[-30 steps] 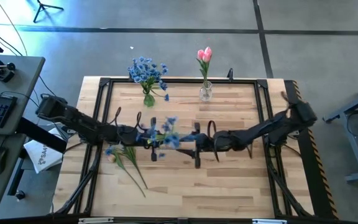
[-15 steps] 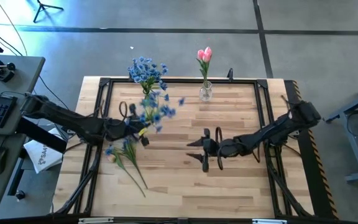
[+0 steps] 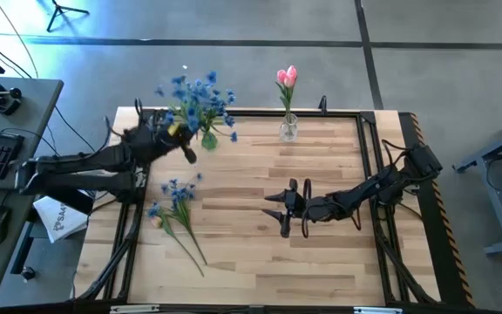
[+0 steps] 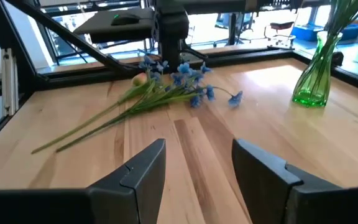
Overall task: Sort flowers into vase by color
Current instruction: Put the right blue flowers into the green vase
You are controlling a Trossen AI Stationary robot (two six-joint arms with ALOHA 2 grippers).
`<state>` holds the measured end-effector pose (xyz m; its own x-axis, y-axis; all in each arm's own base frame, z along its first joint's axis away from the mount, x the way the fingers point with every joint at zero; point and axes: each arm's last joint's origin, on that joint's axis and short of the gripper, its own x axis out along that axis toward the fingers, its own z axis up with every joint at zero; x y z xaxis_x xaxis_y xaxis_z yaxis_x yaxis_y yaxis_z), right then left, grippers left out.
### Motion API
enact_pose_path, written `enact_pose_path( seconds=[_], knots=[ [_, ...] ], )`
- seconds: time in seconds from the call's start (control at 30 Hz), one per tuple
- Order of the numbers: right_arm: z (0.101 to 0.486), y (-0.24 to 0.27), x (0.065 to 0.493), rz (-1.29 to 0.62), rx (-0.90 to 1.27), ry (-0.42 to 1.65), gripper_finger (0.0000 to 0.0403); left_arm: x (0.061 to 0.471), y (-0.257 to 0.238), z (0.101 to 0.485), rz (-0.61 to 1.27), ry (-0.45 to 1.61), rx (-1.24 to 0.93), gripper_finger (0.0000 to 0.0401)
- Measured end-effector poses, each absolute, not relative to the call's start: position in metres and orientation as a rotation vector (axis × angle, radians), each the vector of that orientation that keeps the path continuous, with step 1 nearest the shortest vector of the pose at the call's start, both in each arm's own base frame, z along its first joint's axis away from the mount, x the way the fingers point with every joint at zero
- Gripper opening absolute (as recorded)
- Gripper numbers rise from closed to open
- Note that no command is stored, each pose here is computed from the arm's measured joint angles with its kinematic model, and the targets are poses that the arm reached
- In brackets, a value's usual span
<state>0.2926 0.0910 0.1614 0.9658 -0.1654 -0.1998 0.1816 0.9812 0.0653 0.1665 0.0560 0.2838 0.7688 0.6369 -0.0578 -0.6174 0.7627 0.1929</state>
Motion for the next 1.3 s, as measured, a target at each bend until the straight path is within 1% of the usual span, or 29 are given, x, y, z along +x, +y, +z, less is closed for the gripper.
enact_pose_path(
  seconds=[0.1, 0.2, 0.3, 0.47, 0.63, 0.77, 0.97, 1.3],
  knots=[
    [0.163, 0.091, 0.293, -0.173, 0.067, 0.184, 0.0181, 0.161, 0.074, 0.282, 0.654, 0.098, 0.126, 0.0000],
    [0.164, 0.091, 0.293, -0.172, 0.069, 0.175, 0.0181, 0.156, 0.091, 0.274, 0.645, 0.003, 0.112, 0.0000],
    [0.164, 0.091, 0.293, -0.172, 0.072, 0.174, 0.0181, 0.150, 0.102, 0.264, 0.678, -0.050, 0.115, 0.0000],
    [0.164, 0.091, 0.293, -0.173, 0.080, 0.167, 0.0181, 0.145, 0.113, 0.246, 0.706, -0.020, 0.075, 0.0000],
    [0.166, 0.091, 0.294, -0.173, 0.084, 0.147, 0.0181, 0.147, 0.116, 0.229, 0.701, -0.062, 0.087, 0.0000],
    [0.167, 0.089, 0.294, -0.176, 0.088, 0.139, 0.0181, 0.147, 0.116, 0.231, 0.701, -0.119, 0.100, 0.0000],
    [0.167, 0.084, 0.296, -0.195, 0.088, 0.141, 0.0181, 0.148, 0.118, 0.227, 0.706, -0.082, 0.133, 0.0000],
    [0.167, 0.070, 0.300, -0.227, 0.123, 0.137, 0.0181, 0.159, 0.126, 0.204, 0.701, 0.056, 0.124, 0.0000]
  ],
)
